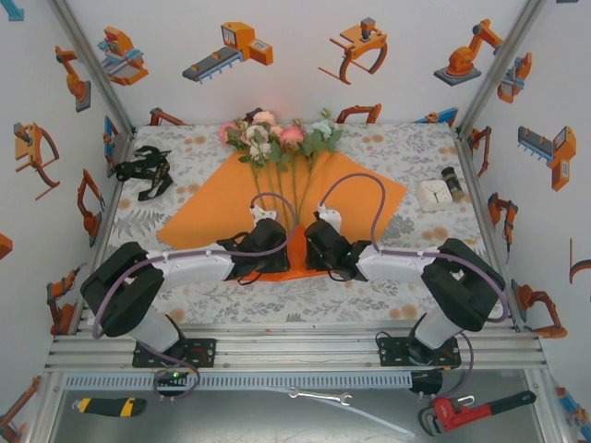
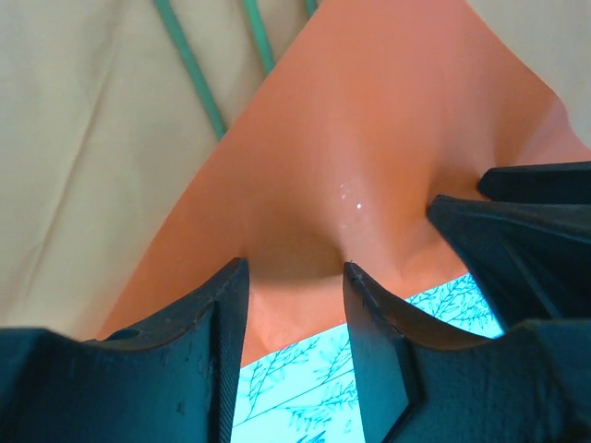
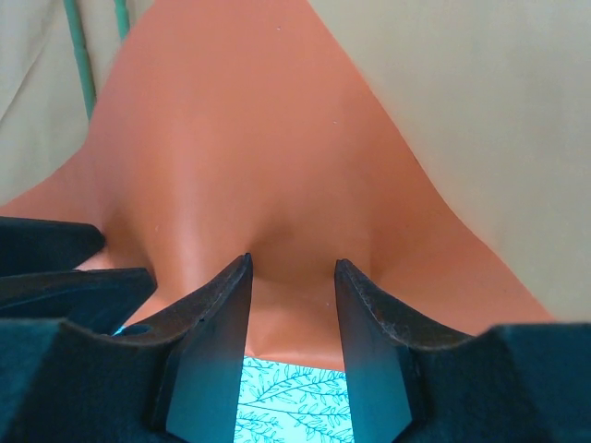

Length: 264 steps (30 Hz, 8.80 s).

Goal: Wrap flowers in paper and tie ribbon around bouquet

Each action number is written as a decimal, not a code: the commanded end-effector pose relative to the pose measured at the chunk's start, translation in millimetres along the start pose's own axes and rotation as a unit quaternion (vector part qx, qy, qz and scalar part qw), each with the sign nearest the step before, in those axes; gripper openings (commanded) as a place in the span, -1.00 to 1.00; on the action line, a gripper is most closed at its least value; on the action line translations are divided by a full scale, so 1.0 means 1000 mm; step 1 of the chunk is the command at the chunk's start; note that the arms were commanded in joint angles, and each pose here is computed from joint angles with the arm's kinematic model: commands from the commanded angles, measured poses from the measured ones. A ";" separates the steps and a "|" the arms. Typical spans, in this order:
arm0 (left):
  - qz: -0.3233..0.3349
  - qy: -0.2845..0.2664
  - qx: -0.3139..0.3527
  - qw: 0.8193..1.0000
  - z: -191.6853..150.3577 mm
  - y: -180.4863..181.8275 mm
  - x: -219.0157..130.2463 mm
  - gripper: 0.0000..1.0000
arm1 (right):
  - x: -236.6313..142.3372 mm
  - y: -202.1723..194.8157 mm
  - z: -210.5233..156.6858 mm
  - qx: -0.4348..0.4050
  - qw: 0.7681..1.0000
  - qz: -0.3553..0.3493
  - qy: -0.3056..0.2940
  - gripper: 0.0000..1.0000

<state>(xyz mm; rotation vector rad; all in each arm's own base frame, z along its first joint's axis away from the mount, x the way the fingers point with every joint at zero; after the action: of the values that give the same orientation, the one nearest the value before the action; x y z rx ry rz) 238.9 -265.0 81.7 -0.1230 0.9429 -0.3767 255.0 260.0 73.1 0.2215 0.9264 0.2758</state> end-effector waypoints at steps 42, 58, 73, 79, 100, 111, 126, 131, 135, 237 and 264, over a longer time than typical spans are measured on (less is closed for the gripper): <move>0.081 -0.115 -0.395 0.908 0.077 0.252 -0.058 -0.13 | 0.031 0.038 0.034 -0.202 0.978 -0.032 -0.035 -0.11; 0.178 -0.089 -0.329 0.923 0.056 0.246 -0.067 0.14 | 0.029 0.041 0.036 -0.186 0.982 -0.025 -0.033 -0.12; 0.261 -0.040 -0.329 0.907 0.038 0.287 -0.056 0.35 | 0.027 0.040 0.036 -0.183 0.982 -0.027 -0.034 -0.12; 0.176 -0.044 -0.360 0.915 0.046 0.272 -0.030 0.32 | 0.026 0.040 0.037 -0.184 0.982 -0.028 -0.034 -0.12; 0.133 -0.096 -0.360 0.919 0.035 0.212 -0.063 0.18 | 0.024 0.038 0.036 -0.175 0.983 -0.029 -0.036 -0.12; 0.140 -0.041 -0.304 0.941 0.030 0.198 -0.055 -0.45 | 0.023 0.037 0.037 -0.167 0.985 -0.031 -0.038 -0.12; 0.096 -0.044 -0.314 0.944 0.083 0.139 -0.048 -0.76 | 0.010 0.046 0.040 -0.153 0.987 -0.004 -0.048 -0.07; 0.081 -0.047 -0.328 0.940 0.095 0.134 -0.036 -0.76 | -0.008 0.063 0.031 -0.159 0.986 0.037 -0.044 -0.07; 0.075 -0.041 -0.330 0.940 0.097 0.132 -0.028 -0.76 | -0.024 0.078 0.026 -0.160 0.983 0.083 -0.035 -0.07; 0.012 -0.217 -0.273 0.937 0.277 0.213 -0.037 -0.23 | -0.030 0.079 0.027 -0.009 0.984 0.179 -0.006 -0.31; -0.021 0.016 0.057 0.998 0.032 -0.054 0.033 -0.41 | -0.049 -0.198 0.062 0.266 0.964 0.019 -0.015 0.76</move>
<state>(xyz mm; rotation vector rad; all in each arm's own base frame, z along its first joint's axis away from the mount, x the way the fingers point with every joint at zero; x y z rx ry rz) 260.2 -328.7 86.0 -0.0641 0.9846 -0.4975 314.7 40.1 97.8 0.7275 0.8693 -0.0432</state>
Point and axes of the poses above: each hand's point on the last joint's axis, 136 mm out from that joint toward the fingers, its own x axis out along the fingers, its own y axis along the line the jaws close on, z = x × y, the point moved 3 cm from there along -x, back along the fingers, and after that the axes turned 5 degrees about x, right-handed, at the moved point
